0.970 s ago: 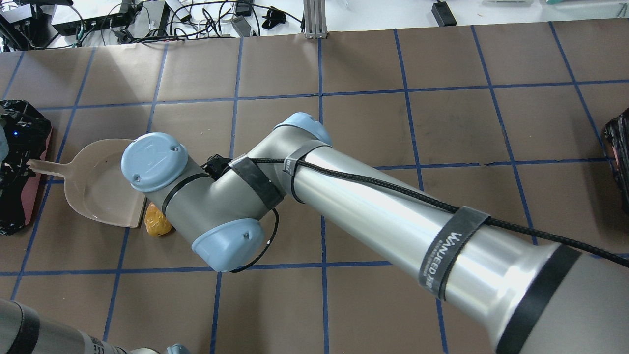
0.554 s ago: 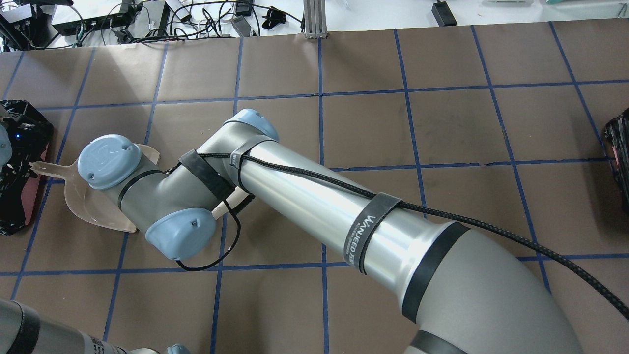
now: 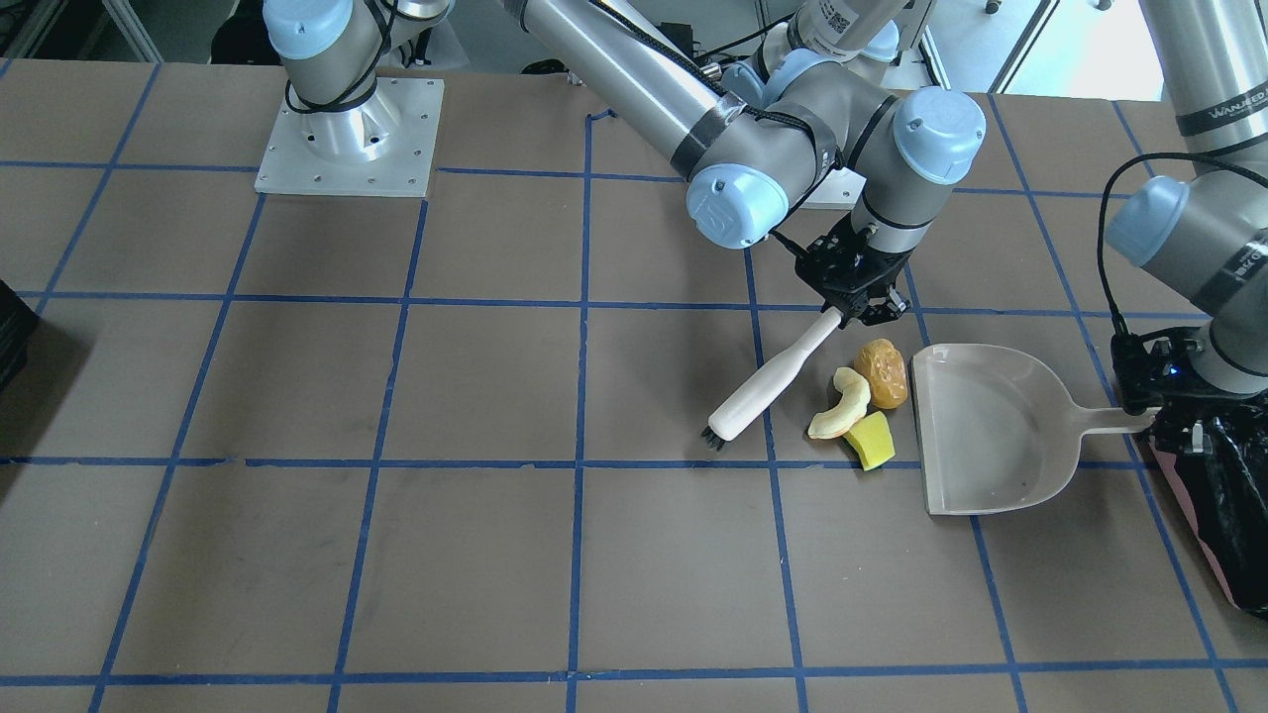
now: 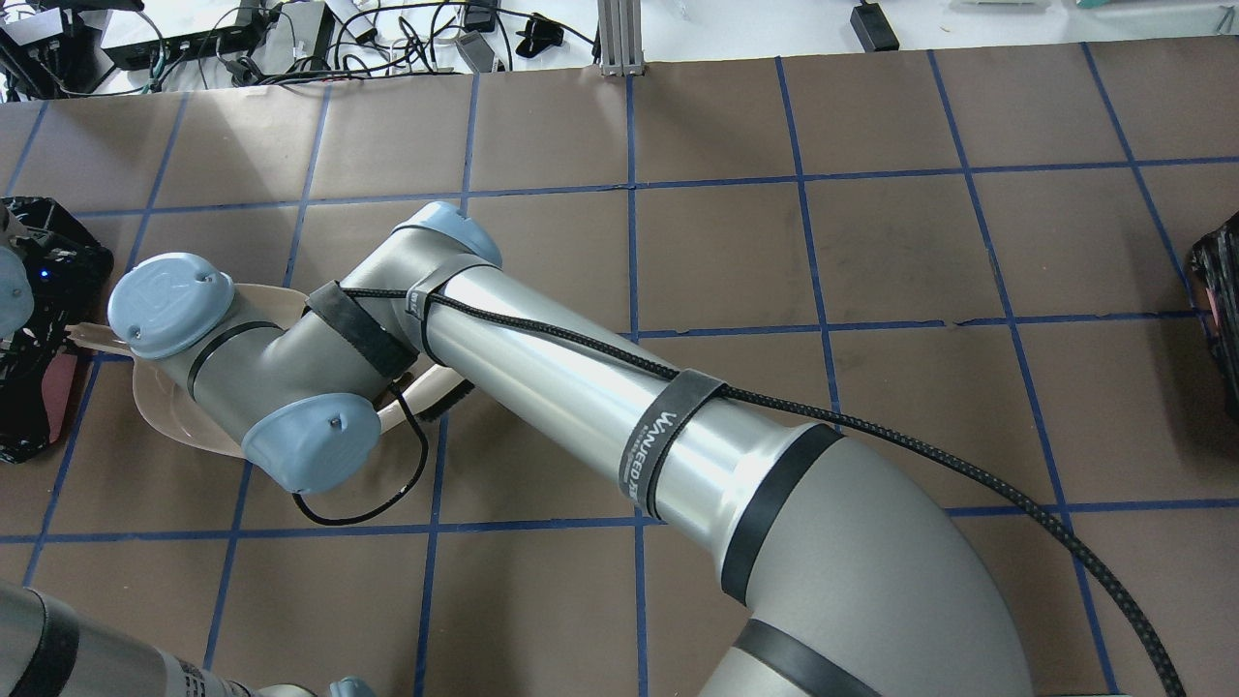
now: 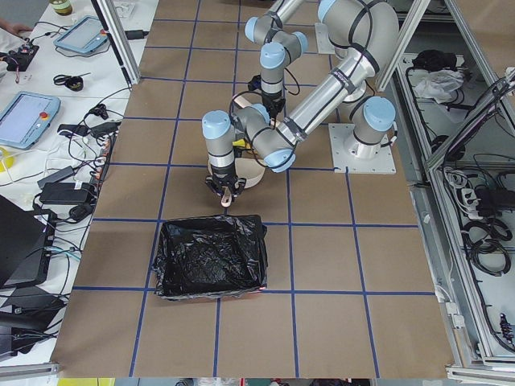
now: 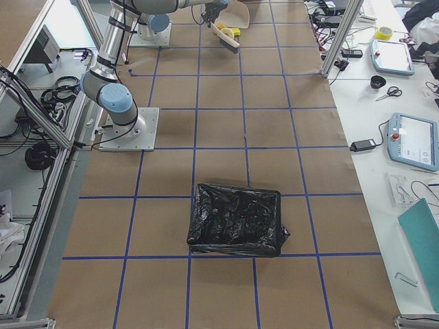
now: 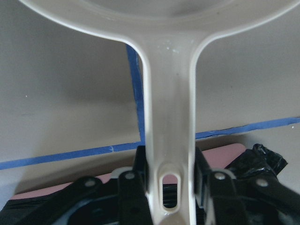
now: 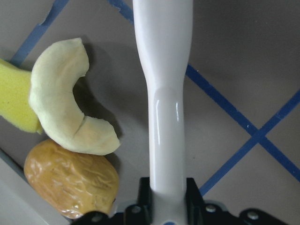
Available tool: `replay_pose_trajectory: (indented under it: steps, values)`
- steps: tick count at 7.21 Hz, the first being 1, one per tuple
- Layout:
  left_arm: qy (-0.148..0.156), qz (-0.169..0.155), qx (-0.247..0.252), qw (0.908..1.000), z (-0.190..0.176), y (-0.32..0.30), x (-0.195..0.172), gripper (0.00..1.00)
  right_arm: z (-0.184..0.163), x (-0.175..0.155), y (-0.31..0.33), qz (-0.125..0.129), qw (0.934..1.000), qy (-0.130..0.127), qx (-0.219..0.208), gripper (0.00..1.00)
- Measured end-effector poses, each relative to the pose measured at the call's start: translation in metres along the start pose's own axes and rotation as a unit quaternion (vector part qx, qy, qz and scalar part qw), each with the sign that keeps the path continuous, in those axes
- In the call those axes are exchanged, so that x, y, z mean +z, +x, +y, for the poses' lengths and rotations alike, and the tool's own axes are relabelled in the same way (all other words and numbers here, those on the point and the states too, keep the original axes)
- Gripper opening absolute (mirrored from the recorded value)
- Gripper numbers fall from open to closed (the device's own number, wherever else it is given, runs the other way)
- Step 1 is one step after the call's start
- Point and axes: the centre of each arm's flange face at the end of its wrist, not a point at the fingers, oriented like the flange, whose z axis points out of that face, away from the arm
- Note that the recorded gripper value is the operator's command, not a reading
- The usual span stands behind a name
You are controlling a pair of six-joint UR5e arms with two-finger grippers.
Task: Sweep and dump trash in nearest bin
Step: 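Sweep the trash pile into the dustpan with the brush in the right gripper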
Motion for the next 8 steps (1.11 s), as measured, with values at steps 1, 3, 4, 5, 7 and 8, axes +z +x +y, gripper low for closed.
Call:
replay_pose_trajectory:
  steps: [1, 3, 4, 5, 7, 8]
  values:
    - [0.000, 0.000, 0.000, 1.0000, 0.000, 0.000, 0.001, 0.00, 0.011, 0.002, -0.002, -0.002, 1.0000, -0.002, -0.007, 0.00]
    - [0.000, 0.000, 0.000, 1.0000, 0.000, -0.001, 0.002, 0.00, 0.030, 0.005, -0.002, -0.004, 0.9997, -0.006, -0.021, 0.00]
    - [0.000, 0.000, 0.000, 1.0000, 0.000, -0.001, 0.004, 0.00, 0.040, 0.004, -0.002, -0.006, 0.9994, -0.014, -0.030, 0.00]
    - [0.000, 0.000, 0.000, 1.0000, 0.000, -0.002, 0.004, 0.00, 0.049, 0.005, -0.001, -0.006, 0.9990, -0.021, -0.040, 0.00]
    - [0.001, 0.001, 0.000, 1.0000, 0.000, -0.002, 0.005, 0.00, 0.060, 0.010, 0.000, -0.003, 0.9973, -0.033, -0.065, 0.00]
    - [0.001, 0.001, 0.000, 1.0000, 0.000, -0.002, 0.005, 0.00, 0.062, 0.011, 0.000, -0.004, 0.9964, -0.037, -0.076, 0.00]
